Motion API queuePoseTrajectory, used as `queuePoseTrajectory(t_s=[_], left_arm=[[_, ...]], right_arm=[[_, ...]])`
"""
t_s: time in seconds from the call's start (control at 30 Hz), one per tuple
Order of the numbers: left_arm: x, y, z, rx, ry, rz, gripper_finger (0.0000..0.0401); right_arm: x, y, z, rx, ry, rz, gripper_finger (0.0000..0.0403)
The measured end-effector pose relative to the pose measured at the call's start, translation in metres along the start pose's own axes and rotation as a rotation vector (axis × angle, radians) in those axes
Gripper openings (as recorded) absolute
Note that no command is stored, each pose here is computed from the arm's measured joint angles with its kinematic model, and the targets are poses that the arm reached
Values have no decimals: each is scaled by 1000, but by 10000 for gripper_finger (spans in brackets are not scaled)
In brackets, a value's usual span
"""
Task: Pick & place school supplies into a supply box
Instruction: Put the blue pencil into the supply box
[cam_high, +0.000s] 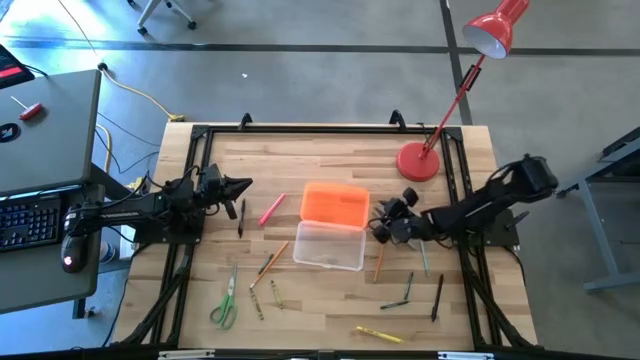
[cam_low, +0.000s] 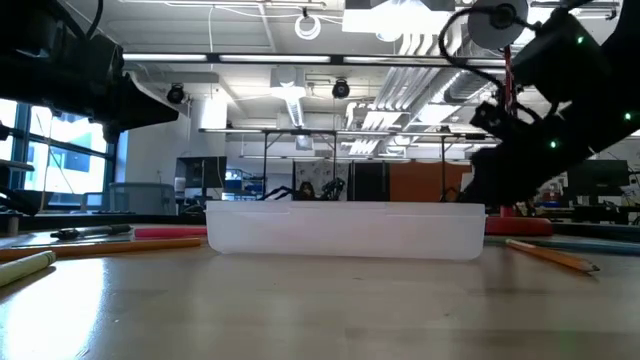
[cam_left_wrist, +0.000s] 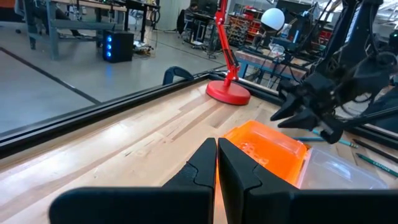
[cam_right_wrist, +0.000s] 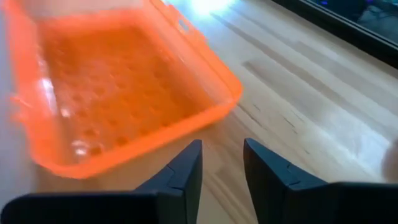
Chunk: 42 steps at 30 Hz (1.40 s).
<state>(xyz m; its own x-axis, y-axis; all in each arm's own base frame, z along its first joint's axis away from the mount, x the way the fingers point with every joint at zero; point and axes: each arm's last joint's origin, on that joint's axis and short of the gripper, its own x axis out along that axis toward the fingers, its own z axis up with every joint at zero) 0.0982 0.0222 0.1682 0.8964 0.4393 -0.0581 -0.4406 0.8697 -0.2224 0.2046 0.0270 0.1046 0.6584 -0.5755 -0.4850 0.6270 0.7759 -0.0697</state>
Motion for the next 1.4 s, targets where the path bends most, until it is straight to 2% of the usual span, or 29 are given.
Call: queuePoseTrajectory(t_s=[0.13,0.23,0.5,0.7,0.9,1.1,1.3,1.4], left_arm=[[0,0,0,0,1,0,44],[0,0,0,0,1,0,44],[0,0,0,-1,0,-1,44],[0,0,0,0,1,-1,44],[0,0,0,0,3,-1,44],[0,0,0,1,4,-1,44],[0,0,0,1,5,-1,44],[0,0,0,1,5,-1,44]], right_arm=[[-3,1,1,-20,55,96,90],[-1,0,-6,-4,113,103,91],[14,3,-31,23,166,29,103],[24,3,-46,122,116,-101,107],[30,4,-54,110,82,-145,100],[29,6,-57,105,70,-143,79],[28,4,-58,59,70,-165,11],[28,4,-57,54,56,-165,13]])
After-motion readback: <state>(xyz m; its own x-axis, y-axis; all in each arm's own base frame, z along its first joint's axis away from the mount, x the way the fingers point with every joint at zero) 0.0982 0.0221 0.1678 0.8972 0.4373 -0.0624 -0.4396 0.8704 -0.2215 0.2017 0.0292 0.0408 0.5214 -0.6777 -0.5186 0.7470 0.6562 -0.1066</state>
